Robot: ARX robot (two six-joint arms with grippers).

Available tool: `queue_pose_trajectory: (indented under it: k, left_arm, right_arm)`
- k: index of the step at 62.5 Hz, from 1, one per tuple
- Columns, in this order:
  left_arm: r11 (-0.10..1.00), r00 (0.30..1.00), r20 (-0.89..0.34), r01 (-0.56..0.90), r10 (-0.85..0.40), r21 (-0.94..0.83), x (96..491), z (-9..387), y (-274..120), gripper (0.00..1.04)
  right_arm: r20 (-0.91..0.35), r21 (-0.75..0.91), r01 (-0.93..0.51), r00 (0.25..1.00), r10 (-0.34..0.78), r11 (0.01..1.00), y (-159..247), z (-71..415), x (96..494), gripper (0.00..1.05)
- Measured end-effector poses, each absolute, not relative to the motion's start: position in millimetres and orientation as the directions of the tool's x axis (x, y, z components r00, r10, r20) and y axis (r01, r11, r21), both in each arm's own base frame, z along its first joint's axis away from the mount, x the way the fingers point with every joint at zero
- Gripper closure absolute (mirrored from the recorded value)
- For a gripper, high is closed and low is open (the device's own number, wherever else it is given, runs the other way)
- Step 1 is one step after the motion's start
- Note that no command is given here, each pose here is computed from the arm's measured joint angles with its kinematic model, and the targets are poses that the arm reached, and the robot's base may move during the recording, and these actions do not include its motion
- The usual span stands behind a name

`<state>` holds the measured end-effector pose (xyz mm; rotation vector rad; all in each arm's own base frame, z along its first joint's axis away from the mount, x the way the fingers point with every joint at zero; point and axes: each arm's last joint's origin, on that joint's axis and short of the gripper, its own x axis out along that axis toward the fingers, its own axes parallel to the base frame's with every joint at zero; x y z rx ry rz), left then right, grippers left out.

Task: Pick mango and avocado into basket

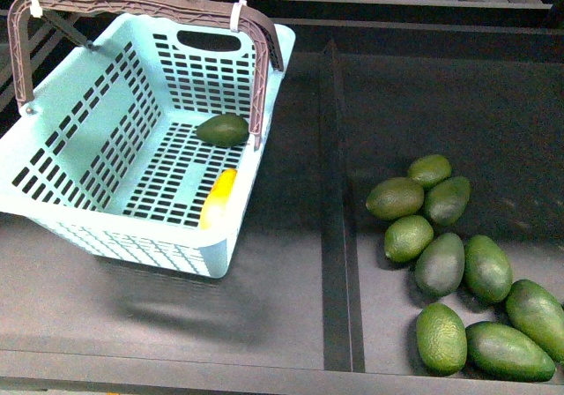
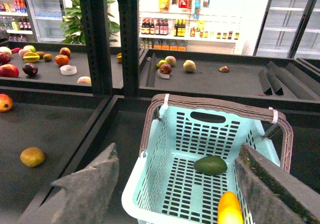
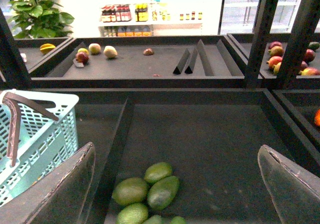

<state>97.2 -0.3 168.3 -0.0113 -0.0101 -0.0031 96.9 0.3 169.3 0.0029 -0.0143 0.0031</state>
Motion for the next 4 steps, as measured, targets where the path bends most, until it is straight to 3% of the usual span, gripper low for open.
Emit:
queue_pose_trajectory:
  k: [4]
  left_arm:
    - [1.0, 1.0, 0.01, 0.003, -0.003, -0.011, 97.2, 168.3, -0.3, 0.15]
  right_arm:
    - [0.014, 0.003, -0.003, 1.0, 0.003, 1.0, 0.3, 169.3, 96.9, 0.09]
